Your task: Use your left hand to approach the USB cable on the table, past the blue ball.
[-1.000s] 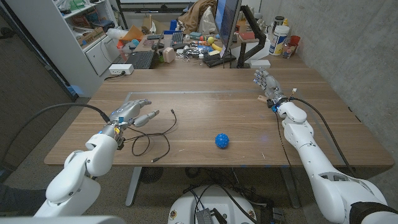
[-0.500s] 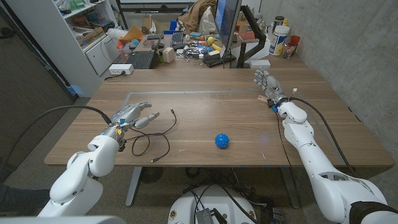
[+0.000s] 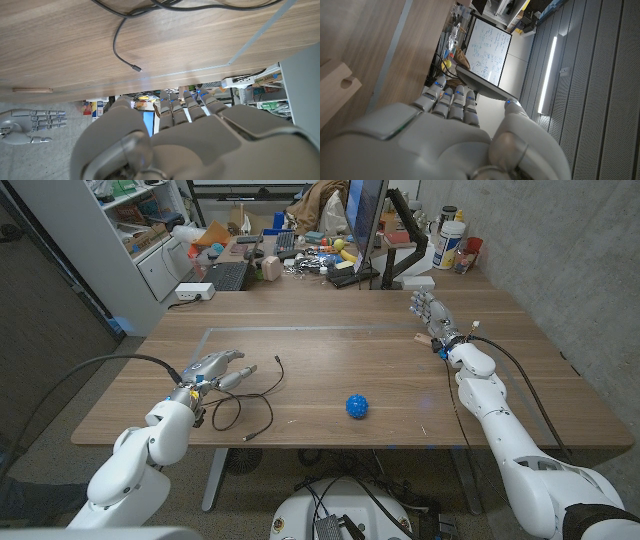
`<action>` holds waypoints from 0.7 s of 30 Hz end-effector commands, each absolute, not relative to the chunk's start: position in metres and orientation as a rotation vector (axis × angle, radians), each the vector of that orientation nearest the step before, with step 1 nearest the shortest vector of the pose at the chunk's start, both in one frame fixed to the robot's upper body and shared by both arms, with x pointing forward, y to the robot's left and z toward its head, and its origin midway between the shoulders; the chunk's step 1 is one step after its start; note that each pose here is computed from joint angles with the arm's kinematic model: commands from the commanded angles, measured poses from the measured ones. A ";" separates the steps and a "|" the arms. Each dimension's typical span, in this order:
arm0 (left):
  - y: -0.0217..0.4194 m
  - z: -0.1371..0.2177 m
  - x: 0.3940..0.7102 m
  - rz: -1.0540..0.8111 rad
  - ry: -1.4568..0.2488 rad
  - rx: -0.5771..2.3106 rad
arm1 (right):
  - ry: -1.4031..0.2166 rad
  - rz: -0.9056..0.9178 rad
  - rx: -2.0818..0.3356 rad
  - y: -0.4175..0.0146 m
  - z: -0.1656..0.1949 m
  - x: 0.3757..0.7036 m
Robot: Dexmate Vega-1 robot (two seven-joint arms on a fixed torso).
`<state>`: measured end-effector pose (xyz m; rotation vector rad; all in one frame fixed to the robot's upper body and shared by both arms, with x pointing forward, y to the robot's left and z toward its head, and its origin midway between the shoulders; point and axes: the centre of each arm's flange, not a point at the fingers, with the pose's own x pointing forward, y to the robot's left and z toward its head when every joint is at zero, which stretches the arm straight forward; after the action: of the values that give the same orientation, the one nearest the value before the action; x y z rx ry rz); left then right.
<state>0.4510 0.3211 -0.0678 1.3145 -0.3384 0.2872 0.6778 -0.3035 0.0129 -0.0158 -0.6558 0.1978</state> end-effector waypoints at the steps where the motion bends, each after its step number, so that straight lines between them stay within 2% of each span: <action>1: 0.323 -0.075 0.455 0.310 -0.322 1.306 | -0.655 0.196 -0.017 -0.302 0.015 0.680; 21: 0.326 -0.083 0.458 0.302 -0.293 1.293 | -0.656 0.200 -0.018 -0.299 0.016 0.681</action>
<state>0.4560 0.3254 -0.0765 1.2966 -0.3089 0.3081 0.6821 -0.2996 0.0150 -0.0159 -0.6515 0.1997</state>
